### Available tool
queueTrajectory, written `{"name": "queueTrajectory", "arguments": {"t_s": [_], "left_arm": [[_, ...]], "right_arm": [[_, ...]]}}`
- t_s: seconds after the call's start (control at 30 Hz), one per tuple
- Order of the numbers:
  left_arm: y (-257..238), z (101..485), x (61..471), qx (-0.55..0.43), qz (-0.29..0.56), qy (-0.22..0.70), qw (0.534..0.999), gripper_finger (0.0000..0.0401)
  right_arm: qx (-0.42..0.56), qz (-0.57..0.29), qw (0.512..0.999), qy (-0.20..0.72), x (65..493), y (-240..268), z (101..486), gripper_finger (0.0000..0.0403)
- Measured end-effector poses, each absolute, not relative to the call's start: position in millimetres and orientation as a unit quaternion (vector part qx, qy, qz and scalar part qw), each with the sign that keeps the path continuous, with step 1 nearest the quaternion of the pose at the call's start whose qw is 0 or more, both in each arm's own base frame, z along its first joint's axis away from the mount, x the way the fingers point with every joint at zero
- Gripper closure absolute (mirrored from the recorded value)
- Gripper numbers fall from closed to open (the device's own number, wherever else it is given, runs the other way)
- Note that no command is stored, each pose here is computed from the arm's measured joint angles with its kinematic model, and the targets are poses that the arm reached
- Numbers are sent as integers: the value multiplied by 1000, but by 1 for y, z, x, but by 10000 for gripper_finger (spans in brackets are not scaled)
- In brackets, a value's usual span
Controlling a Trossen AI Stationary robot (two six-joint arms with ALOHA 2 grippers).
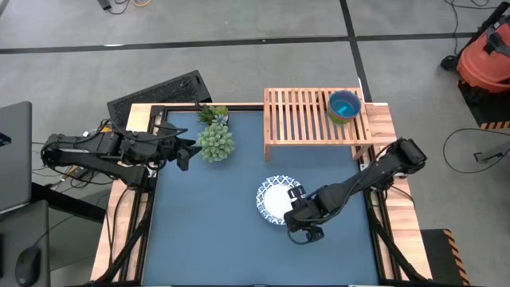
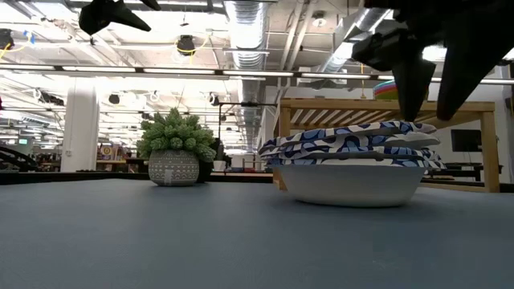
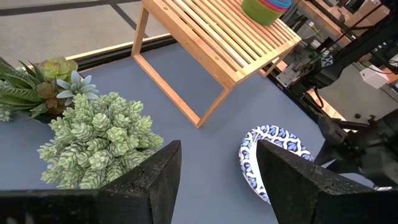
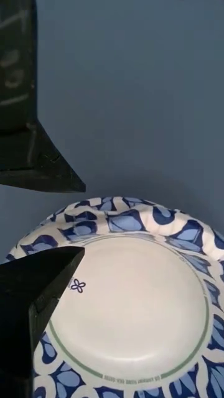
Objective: Place and stack bowls onto a shelf
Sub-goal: Put the blue bowl on the shelf
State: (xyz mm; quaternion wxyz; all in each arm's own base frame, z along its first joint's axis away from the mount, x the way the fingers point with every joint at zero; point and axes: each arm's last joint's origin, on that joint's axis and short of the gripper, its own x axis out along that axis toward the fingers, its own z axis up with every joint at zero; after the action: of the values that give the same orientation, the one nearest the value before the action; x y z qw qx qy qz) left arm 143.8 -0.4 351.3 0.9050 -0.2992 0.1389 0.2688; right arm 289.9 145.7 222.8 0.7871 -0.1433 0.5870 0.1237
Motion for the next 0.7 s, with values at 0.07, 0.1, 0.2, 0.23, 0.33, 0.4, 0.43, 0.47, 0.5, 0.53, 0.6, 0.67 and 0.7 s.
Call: {"name": "queueTrajectory", "arguments": {"t_s": [0.07,0.1,0.2,0.23,0.33,0.4,0.43,0.47,0.5,0.53,0.6,0.67,0.7], "left_arm": [[0,351,144,-299,269,139,905,205],[0,351,144,-299,269,139,905,205],[0,351,144,-298,271,138,905,205],[0,351,144,-298,271,138,905,205],[0,351,144,-298,271,138,905,205],[0,351,144,-298,271,138,905,205],[0,351,144,-298,271,138,905,205],[0,351,144,-298,271,138,905,205],[0,351,144,-298,271,138,905,205],[0,351,144,-299,271,138,905,205],[0,351,144,-298,271,138,905,205],[0,351,144,-298,271,138,905,205],[0,351,144,-298,271,138,905,205]], "right_arm": [[-142,125,790,584,290,146,224,227],[-142,124,791,582,290,146,224,227],[-147,120,796,575,289,145,228,227],[-147,119,798,572,290,144,229,227],[-146,116,798,573,291,142,228,227],[-146,114,796,576,293,142,226,227],[-147,114,795,577,293,142,225,227],[-148,113,791,582,293,141,223,227],[-150,113,788,586,292,141,222,227],[-150,113,789,585,292,141,222,227],[-150,113,791,583,296,141,219,227],[-155,114,784,590,296,141,216,227],[-156,114,783,592,296,141,215,227]]}}
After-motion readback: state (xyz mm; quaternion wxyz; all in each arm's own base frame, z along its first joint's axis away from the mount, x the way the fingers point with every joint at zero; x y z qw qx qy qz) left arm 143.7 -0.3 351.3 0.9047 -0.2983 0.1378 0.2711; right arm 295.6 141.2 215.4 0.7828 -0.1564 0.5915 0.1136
